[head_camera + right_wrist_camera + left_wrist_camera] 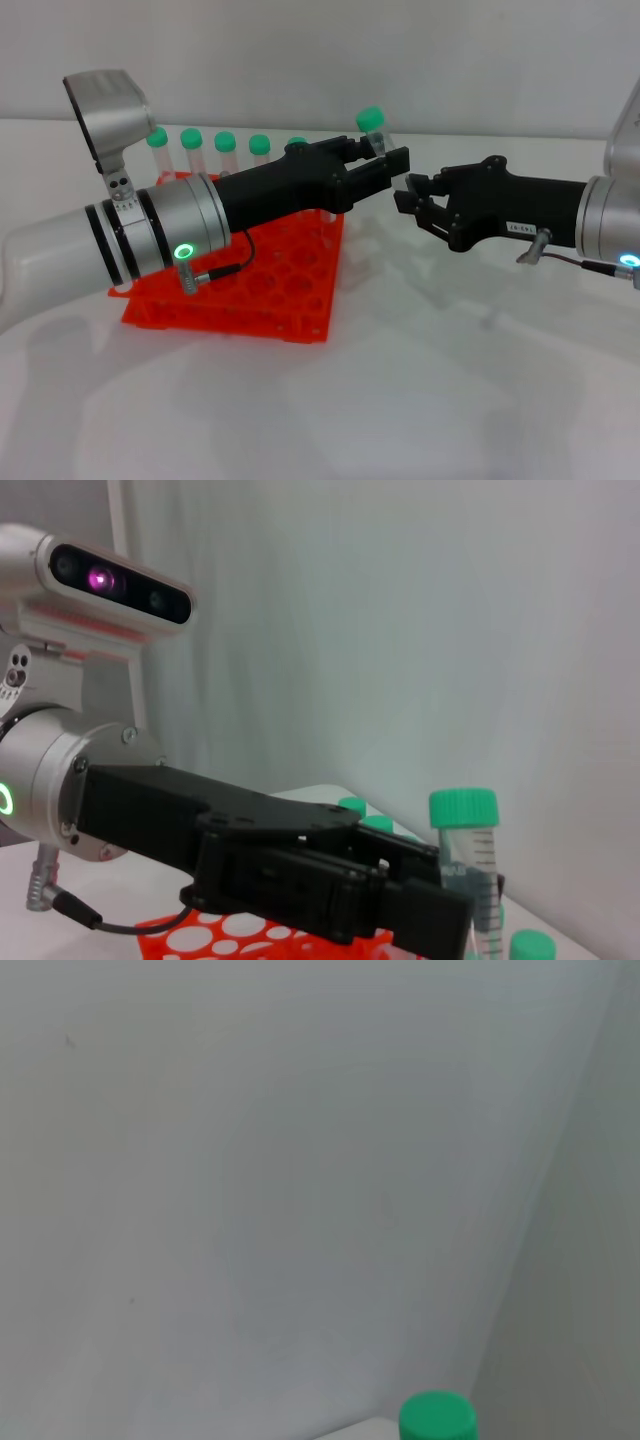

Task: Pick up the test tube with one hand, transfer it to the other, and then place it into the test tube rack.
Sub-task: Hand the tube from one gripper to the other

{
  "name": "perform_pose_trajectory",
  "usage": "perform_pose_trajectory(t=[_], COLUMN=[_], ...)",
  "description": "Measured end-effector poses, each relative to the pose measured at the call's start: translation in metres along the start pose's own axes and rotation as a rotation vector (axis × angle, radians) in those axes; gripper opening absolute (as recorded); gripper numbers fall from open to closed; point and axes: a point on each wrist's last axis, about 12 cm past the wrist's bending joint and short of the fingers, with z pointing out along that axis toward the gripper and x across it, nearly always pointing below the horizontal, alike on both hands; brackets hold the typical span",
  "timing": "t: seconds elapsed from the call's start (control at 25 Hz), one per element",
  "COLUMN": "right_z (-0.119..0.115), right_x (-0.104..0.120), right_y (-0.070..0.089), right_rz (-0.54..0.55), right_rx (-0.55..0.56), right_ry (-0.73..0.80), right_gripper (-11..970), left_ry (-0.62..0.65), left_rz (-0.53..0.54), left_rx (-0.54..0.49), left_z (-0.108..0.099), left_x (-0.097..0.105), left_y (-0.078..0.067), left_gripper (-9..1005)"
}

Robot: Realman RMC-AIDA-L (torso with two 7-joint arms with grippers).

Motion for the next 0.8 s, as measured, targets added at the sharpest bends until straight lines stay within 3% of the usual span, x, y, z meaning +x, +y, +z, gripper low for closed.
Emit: perform_pose_trajectory(t=[0.68,0.8], right_z=[0.0032,0.0044], right_x=[0.0031,0.0025], right_y=[0.0047,0.0065], right_rz=[-0.016,-0.02], right_rx=[-0.013,-0.02], right_ry=[0.012,0.013], right_gripper=[188,188], left_ry=[-0.007,-0.008], left_rz=[-0.01,-0.013], left_rx=[-0.012,-0.013], left_z=[-0.004,-0.0046], left_x=[0.0019,0.0027], left_y=[0.001,0.0009], left_gripper=[399,314])
